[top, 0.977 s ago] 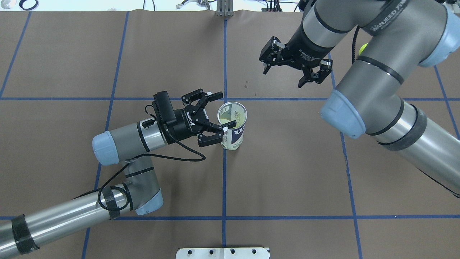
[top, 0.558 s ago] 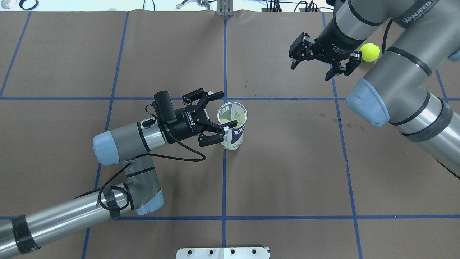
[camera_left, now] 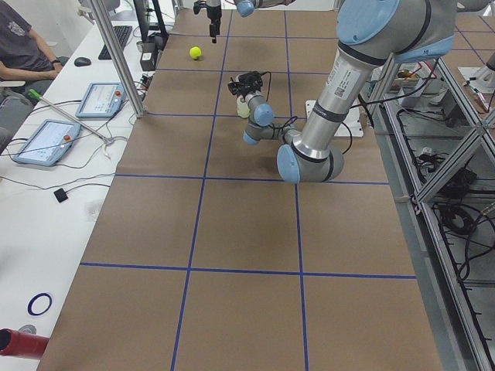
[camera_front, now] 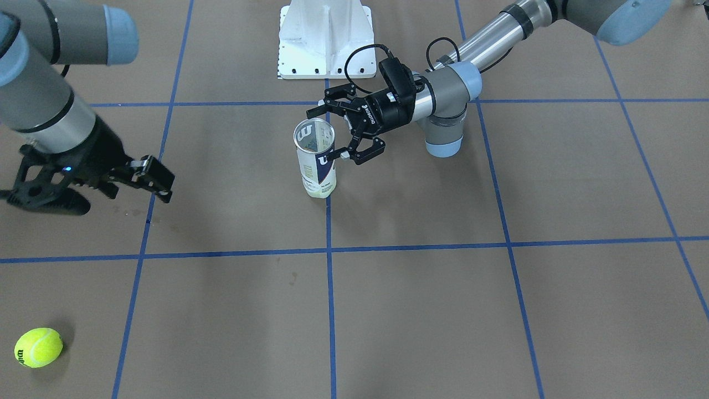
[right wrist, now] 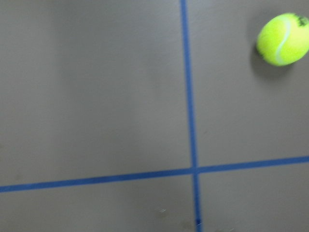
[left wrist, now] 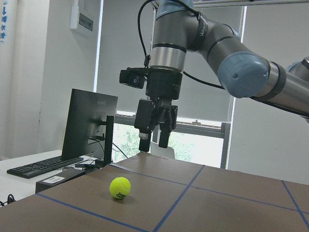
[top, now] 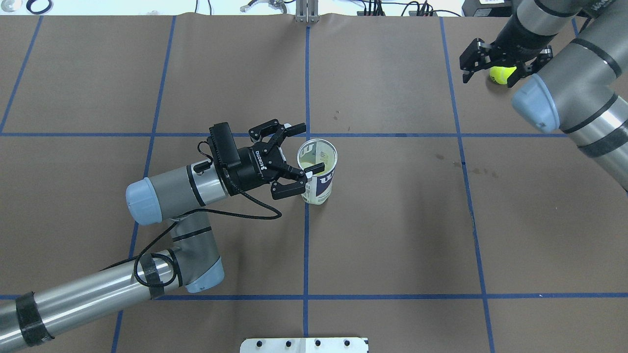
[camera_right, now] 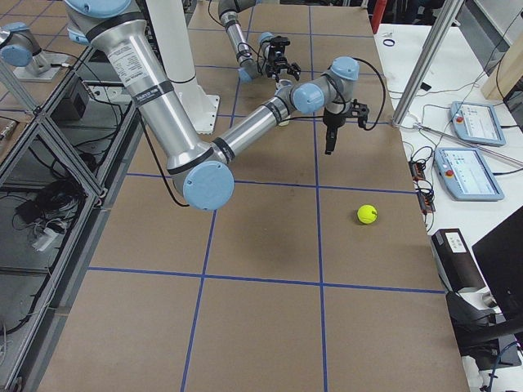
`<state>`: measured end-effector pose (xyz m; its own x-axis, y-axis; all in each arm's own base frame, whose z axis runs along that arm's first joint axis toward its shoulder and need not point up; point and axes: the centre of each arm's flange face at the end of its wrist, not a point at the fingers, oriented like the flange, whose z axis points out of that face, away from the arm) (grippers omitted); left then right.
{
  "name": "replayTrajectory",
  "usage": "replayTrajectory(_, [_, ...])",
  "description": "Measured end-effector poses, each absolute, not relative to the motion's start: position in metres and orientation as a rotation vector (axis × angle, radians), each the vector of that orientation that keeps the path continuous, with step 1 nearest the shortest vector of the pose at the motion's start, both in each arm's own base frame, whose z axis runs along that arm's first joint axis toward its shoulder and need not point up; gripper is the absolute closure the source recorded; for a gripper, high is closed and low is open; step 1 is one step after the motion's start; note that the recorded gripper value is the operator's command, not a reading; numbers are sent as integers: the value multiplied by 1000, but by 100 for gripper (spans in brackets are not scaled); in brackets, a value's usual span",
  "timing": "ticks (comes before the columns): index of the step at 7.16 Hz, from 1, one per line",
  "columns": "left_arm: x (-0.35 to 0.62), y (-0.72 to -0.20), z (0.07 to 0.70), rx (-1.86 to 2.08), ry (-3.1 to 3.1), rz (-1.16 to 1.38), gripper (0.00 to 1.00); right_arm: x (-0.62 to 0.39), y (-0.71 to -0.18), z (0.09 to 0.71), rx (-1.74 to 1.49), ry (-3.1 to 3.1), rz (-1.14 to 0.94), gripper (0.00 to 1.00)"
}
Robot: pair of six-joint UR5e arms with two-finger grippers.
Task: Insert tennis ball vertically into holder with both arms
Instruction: 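Move the right gripper away toward the other tennis ball, then lower the right gripper onto the second tennis ball and close on it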
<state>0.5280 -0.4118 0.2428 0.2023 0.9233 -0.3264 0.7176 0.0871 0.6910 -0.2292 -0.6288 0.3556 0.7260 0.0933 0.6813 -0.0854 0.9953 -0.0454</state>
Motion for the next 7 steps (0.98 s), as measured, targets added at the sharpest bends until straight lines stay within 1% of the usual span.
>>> replayTrajectory(3, [527, -413, 243, 1679, 1562, 323, 0, -208, -696, 474, 29, -674, 82, 1])
replayTrajectory(5, [526, -413, 243, 1680, 1562, 322, 0, -220, -731, 511, 50, -644, 97, 1])
replayTrajectory(7, [525, -413, 243, 1681, 1562, 322, 0, -231, -743, 527, 63, -631, 132, 1])
